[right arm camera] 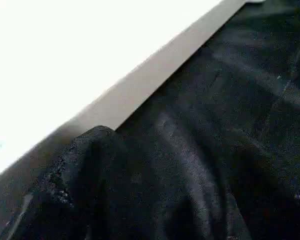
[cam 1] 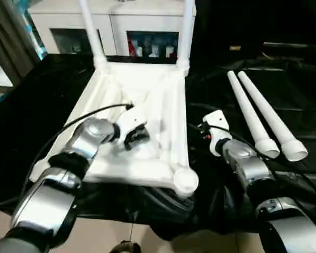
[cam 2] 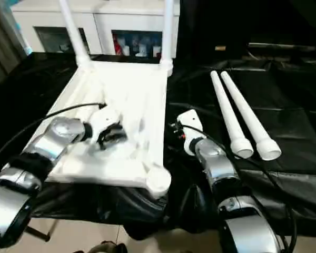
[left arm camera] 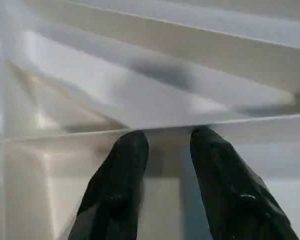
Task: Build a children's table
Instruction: Rotate table base
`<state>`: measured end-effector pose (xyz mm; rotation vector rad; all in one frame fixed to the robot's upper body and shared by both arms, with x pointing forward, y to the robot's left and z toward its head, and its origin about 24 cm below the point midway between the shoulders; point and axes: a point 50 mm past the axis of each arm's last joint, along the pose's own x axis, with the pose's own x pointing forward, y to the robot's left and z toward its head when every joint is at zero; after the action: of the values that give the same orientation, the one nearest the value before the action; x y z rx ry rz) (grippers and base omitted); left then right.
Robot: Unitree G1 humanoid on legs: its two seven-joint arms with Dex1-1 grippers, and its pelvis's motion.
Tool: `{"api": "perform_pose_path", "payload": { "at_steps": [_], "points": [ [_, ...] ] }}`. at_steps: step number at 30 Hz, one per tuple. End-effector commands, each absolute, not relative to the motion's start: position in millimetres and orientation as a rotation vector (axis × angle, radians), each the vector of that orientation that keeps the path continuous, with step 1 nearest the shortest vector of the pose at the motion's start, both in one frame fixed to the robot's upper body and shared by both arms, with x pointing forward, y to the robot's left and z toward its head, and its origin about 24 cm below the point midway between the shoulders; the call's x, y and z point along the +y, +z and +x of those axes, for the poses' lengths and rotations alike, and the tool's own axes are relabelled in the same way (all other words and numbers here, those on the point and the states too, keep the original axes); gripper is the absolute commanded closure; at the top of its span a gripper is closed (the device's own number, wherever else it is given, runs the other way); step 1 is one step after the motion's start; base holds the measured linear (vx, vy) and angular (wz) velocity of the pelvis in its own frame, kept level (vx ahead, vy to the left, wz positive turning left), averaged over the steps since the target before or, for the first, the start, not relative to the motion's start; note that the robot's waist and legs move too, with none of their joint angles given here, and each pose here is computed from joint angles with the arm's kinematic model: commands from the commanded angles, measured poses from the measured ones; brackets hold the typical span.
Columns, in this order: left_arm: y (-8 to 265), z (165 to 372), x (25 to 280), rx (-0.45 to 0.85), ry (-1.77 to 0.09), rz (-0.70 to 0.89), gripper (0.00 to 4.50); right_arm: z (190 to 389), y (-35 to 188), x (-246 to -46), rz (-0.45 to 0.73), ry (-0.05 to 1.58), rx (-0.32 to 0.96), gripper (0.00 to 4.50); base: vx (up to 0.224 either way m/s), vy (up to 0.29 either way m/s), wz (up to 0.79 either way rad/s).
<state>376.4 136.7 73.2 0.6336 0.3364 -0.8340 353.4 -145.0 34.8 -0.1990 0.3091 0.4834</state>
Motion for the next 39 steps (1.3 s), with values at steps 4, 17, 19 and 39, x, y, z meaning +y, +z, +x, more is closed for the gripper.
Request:
{"api": "perform_pose_path", "payload": {
  "at_steps": [4,17,19,39],
  "points": [
    [94,396,139,0.195,-0.544,0.694,2.70,357.8,58,-141.8,-0.206,0.505,0.201,0.74,0.000,0.000,0.00],
    [117,393,148,0.040,-0.562,0.313,2.70,344.3,87,-179.0,-0.199,0.304,0.210,0.74,0.000,0.000,0.00],
    [121,387,144,0.005,-0.571,0.210,2.68,343.5,94,-184.6,-0.121,0.310,0.211,0.47,0.000,0.000,0.00],
    [126,314,112,0.101,-1.128,0.222,2.68,380.0,115,-251.0,-0.059,0.006,0.630,0.08,0.000,0.000,0.00]
  ]
}}
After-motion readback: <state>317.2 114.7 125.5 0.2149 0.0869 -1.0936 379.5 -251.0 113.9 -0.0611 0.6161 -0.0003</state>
